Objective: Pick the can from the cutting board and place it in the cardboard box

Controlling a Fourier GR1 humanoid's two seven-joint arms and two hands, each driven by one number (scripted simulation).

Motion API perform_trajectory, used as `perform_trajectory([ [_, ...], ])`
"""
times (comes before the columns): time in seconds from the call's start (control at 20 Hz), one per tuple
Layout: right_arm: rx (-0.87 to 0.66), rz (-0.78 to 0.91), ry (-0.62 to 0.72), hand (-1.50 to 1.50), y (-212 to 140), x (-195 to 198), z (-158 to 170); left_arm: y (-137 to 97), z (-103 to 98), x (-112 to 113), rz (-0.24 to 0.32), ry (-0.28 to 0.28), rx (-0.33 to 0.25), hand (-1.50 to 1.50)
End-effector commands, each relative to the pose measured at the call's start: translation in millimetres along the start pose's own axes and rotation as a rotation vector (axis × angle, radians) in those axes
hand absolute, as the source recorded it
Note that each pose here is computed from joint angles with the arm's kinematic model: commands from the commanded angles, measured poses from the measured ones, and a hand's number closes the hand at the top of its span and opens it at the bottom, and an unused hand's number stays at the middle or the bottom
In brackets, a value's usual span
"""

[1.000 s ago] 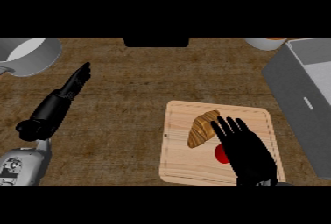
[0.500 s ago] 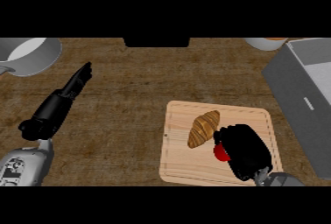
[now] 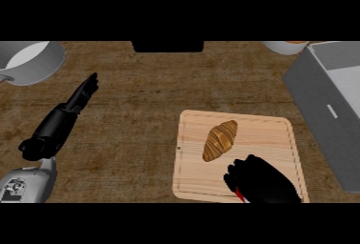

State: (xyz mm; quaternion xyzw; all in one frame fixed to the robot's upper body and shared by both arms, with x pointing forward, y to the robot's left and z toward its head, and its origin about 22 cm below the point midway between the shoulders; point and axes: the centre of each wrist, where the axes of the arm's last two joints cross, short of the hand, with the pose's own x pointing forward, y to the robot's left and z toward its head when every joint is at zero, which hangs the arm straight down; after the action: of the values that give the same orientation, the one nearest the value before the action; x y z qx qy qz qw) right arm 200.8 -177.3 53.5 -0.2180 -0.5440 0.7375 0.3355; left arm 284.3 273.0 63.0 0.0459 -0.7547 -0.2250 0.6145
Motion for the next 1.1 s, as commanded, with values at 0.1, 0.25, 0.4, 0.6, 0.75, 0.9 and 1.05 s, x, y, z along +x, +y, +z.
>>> perform_trajectory([
  [0.1,0.040,-0.038,-0.593,1.50,10.5,29.9,50.8,3.9,1.1,0.9,0.007,0.006,0.001,0.00],
  [0.25,-0.064,-0.017,-0.707,1.50,0.7,16.0,76.6,6.4,7.9,-2.9,0.005,0.015,0.014,0.00],
  [0.4,-0.168,0.042,-0.787,1.50,-16.0,0.1,95.2,4.7,9.4,-6.4,0.003,0.027,0.041,0.00],
  [0.6,-0.287,0.066,-0.820,1.50,-32.9,-18.0,118.0,9.7,8.4,-1.3,-0.008,0.030,0.061,0.00],
  [0.75,-0.376,0.017,-0.740,1.50,-43.5,-44.5,128.8,15.6,14.4,-4.1,-0.013,0.022,0.070,0.00],
  [0.9,-0.483,-0.146,-0.591,1.50,-36.8,-65.3,139.5,15.8,13.5,-2.8,-0.013,0.037,0.066,0.00],
  [1.05,-0.527,-0.295,-0.484,1.50,-42.4,-86.7,152.7,14.9,11.5,-3.7,-0.005,0.024,0.061,0.00],
])
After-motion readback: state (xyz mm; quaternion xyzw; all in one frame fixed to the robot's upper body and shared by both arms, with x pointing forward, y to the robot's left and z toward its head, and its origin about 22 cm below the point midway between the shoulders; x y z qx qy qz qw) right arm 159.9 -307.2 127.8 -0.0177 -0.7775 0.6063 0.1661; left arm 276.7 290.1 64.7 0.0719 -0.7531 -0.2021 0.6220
